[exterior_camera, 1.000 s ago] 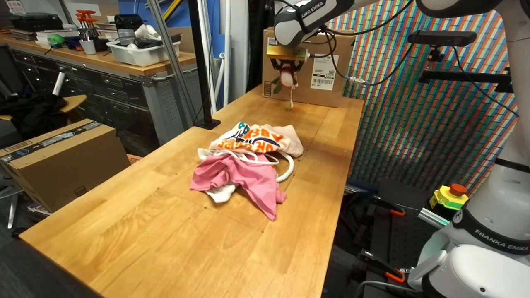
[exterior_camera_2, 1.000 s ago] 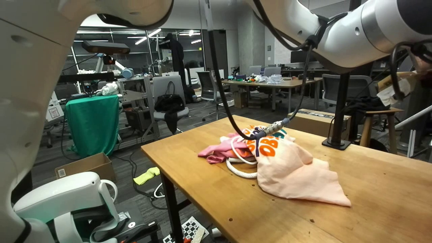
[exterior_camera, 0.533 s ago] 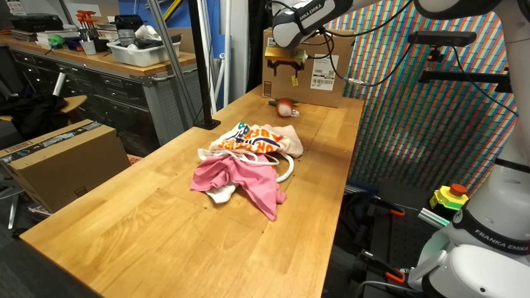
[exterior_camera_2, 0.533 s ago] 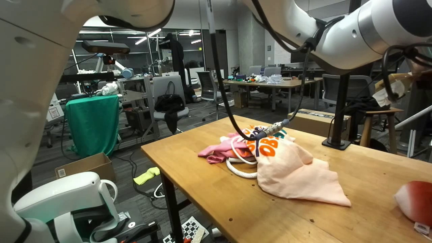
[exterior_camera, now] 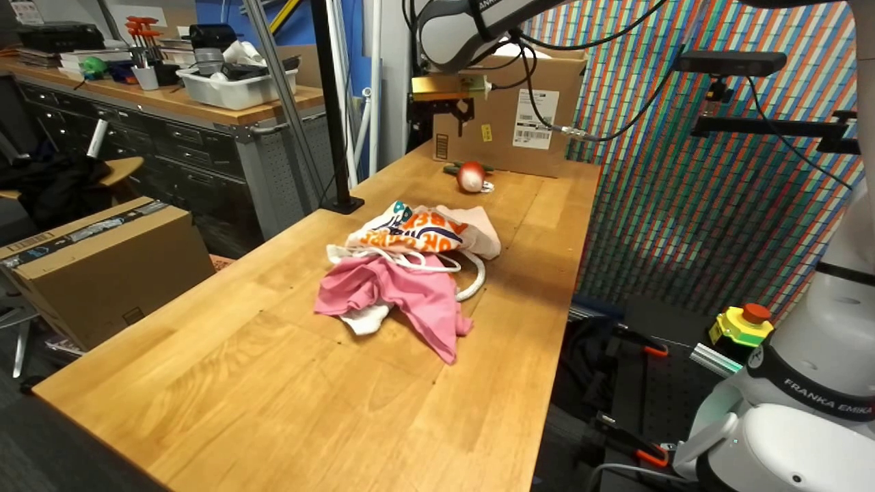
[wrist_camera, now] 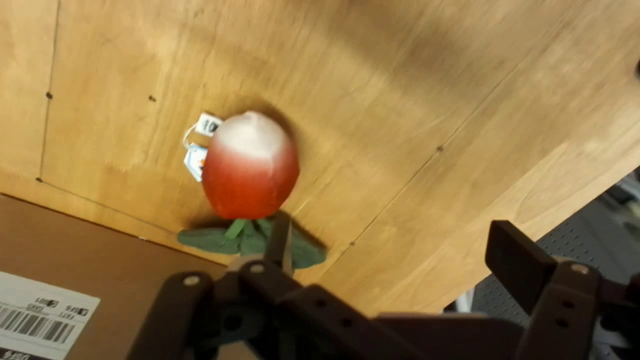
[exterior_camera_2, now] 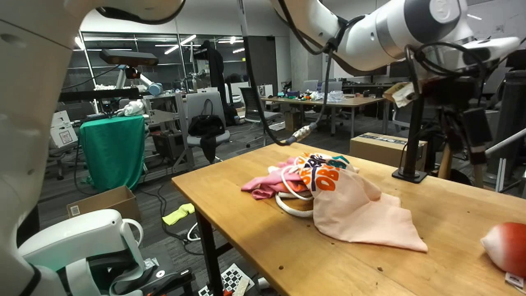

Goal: Pick up the toy, rope and the clothes and put them around the table.

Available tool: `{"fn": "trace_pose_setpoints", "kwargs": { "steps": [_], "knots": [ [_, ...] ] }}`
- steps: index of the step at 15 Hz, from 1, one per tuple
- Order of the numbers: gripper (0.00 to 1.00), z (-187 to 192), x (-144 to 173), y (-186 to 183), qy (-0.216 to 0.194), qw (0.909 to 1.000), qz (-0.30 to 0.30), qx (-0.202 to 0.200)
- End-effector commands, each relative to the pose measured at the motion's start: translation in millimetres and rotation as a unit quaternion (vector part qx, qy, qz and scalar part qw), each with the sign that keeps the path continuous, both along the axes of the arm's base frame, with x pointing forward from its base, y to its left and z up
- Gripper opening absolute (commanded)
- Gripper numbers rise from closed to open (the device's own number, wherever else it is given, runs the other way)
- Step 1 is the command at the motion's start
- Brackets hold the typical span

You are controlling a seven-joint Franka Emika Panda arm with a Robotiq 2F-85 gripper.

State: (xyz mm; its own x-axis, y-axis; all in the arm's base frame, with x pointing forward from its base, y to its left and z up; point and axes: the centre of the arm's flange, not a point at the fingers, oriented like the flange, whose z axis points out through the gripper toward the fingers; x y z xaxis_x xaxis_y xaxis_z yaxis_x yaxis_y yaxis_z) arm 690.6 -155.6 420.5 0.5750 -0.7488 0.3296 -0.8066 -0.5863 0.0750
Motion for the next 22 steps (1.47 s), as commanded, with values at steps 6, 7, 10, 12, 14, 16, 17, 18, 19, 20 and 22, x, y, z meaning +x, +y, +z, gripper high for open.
{"fn": "trace_pose_setpoints", "kwargs": {
  "steps": [6, 7, 10, 12, 14, 16, 17, 18, 19, 20, 22],
  "knots": [
    [1.00, -15, -28, 152, 0.100, 0.9705, 0.212, 0.055],
    [1.00, -23, -29, 165, 0.114, 0.9631, 0.237, 0.055],
    [1.00, -44, -27, 193, 0.148, 0.9364, 0.311, 0.064],
    [1.00, -55, -27, 203, 0.172, 0.9154, 0.357, 0.071],
    [1.00, -67, -28, 209, 0.196, 0.8937, 0.396, 0.076],
    [1.00, -76, -29, 211, 0.211, 0.8773, 0.424, 0.077],
    [1.00, -81, -30, 210, 0.216, 0.8707, 0.435, 0.077],
    [1.00, -86, -29, 210, 0.218, 0.8667, 0.442, 0.075],
    [1.00, -89, -29, 209, 0.223, 0.8639, 0.446, 0.073],
    [1.00, -91, -29, 209, 0.225, 0.8607, 0.451, 0.074],
    [1.00, -94, -29, 208, 0.229, 0.8560, 0.457, 0.076]
  ]
}}
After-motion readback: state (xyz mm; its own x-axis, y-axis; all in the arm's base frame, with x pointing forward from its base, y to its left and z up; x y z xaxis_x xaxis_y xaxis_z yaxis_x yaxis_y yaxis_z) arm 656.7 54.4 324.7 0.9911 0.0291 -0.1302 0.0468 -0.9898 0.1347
